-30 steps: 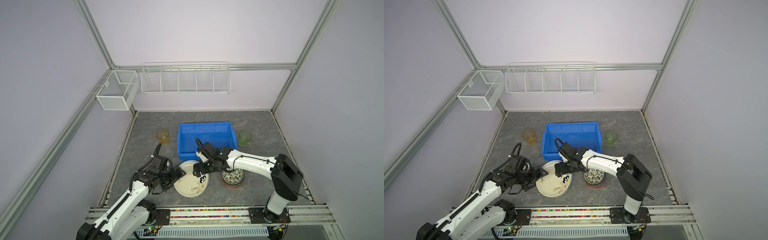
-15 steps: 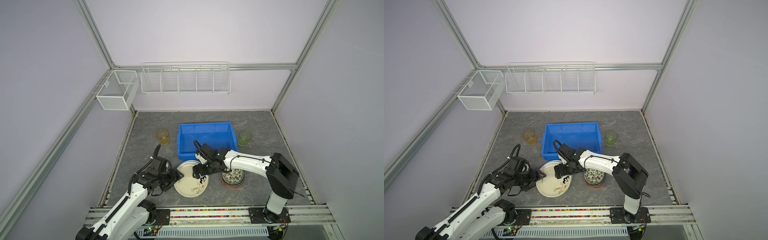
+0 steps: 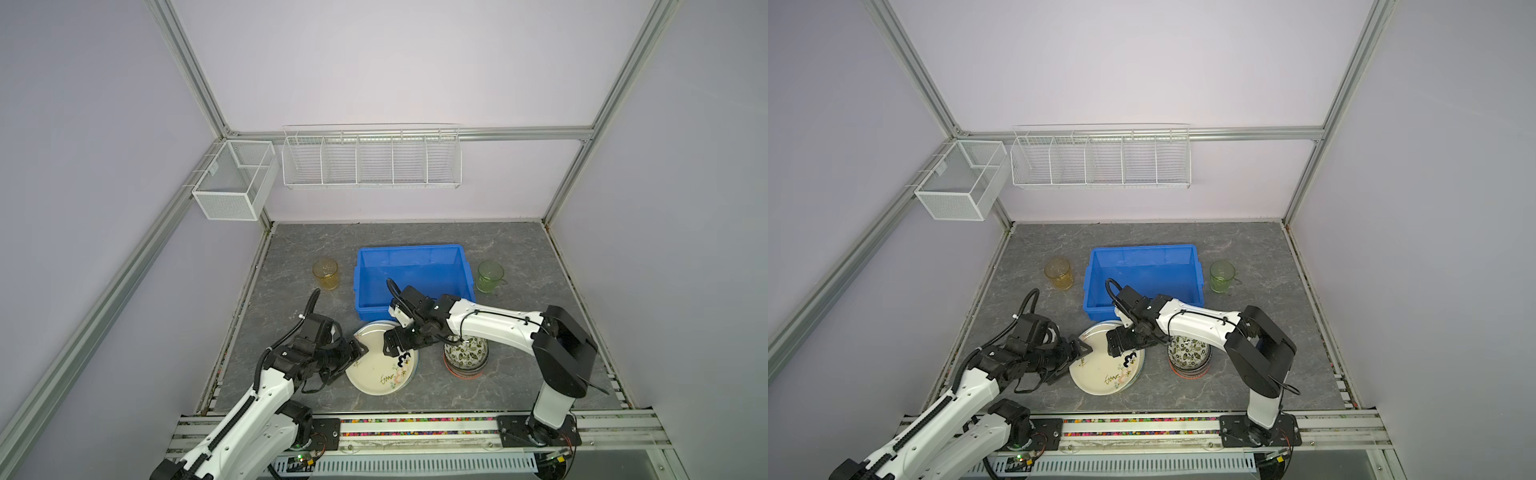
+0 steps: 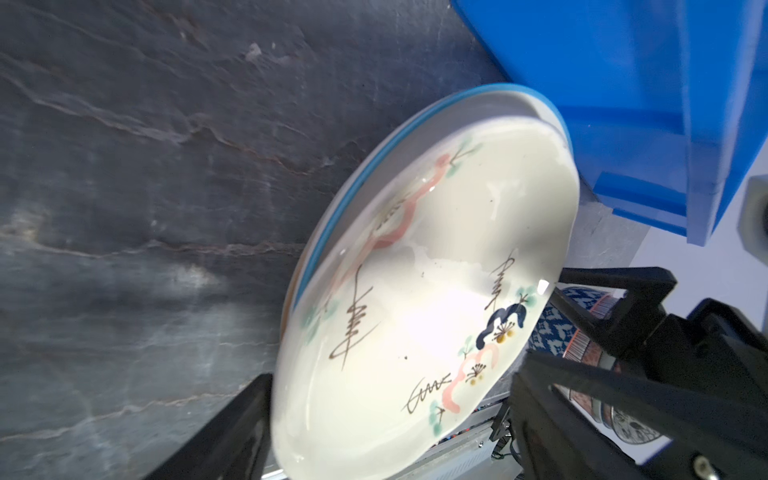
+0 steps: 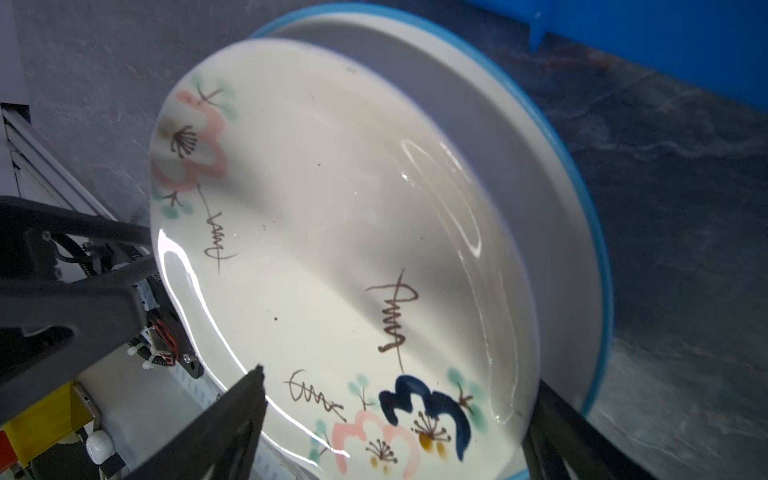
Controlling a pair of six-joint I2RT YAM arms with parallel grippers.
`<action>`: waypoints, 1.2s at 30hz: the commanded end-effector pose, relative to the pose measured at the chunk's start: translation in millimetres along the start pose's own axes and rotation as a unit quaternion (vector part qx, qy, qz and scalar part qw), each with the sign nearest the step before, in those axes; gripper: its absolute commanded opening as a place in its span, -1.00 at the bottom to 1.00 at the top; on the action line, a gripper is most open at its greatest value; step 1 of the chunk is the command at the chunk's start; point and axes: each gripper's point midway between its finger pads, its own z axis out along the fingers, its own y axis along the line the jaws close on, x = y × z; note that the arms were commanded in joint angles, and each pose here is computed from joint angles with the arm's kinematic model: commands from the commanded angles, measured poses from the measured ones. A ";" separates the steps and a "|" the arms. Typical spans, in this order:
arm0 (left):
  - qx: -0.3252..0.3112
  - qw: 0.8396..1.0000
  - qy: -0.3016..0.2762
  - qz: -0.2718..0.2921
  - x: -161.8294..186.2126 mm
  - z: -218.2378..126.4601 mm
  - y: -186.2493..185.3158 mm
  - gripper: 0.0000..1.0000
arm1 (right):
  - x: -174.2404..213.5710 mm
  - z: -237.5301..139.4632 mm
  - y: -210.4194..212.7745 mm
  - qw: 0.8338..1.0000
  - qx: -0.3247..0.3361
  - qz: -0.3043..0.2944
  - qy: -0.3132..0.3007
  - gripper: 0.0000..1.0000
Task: Place the mixed dishes into the plastic bin
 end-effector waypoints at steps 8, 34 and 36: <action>0.085 0.996 -0.023 0.024 -5.5 -16.7 -38.2 0.29 | -6.1 3.7 43.8 0.997 -0.066 -0.032 0.003 0.86; 0.119 0.990 -0.050 0.054 -12.9 -33.0 -60.3 -0.45 | -4.3 6.6 50.5 0.996 -0.070 -0.042 0.019 0.85; 0.118 0.990 -0.050 0.055 -12.6 -33.8 -60.2 -0.51 | -4.8 5.4 51.0 0.996 -0.070 -0.043 0.018 0.85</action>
